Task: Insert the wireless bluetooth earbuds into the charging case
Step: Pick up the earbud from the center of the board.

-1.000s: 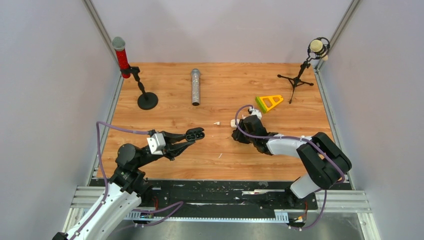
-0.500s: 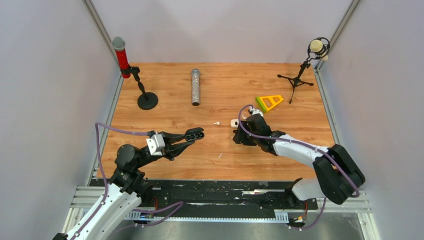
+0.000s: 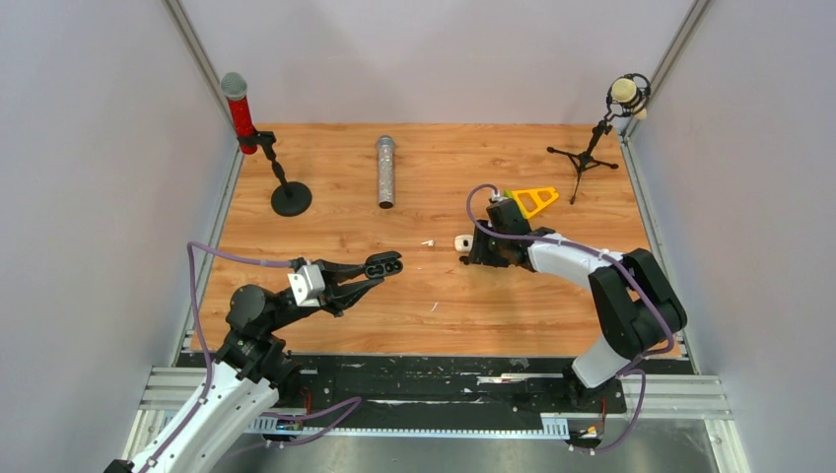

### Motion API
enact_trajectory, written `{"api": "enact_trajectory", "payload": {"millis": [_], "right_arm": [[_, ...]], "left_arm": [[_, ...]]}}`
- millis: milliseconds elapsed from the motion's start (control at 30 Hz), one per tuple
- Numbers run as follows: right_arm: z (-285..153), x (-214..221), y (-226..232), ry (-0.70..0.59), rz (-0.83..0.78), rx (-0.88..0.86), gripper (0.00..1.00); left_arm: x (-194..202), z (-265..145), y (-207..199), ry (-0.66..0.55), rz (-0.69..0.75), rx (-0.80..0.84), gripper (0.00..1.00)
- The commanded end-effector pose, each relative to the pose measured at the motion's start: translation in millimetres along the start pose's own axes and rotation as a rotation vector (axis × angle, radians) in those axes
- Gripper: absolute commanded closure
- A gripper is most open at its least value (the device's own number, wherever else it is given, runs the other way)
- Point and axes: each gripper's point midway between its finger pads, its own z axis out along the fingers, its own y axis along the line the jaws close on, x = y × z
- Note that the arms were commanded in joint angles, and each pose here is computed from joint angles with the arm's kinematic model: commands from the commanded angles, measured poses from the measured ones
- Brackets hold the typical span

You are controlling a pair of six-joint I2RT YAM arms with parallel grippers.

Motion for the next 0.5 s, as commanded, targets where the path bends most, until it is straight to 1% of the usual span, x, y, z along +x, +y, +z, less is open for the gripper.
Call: {"api": "enact_trajectory", "payload": {"millis": [0,100,233,367,467], "right_arm": [[0,-26,18,-0.049,-0.024,-0.059,0.59],[1,-28,18,-0.063,-0.008,-0.067,0.60],[9,-22,16,-0.035,-0.007,-0.065,0.61],[17,-17,14,-0.023,-0.005,-0.060,0.68],[22,-17,13,-0.017,-0.006,-0.055,0.69]], "left_arm": [[-18,0,2,-0.046,0.049,-0.005,1.00],[-16,0,2,-0.042,0.046,-0.006,1.00],[-16,1,2,-0.042,0.045,-0.006,1.00],[-15,1,2,-0.041,0.043,-0.004,1.00],[-15,1,2,-0.041,0.043,-0.003,1.00]]}}
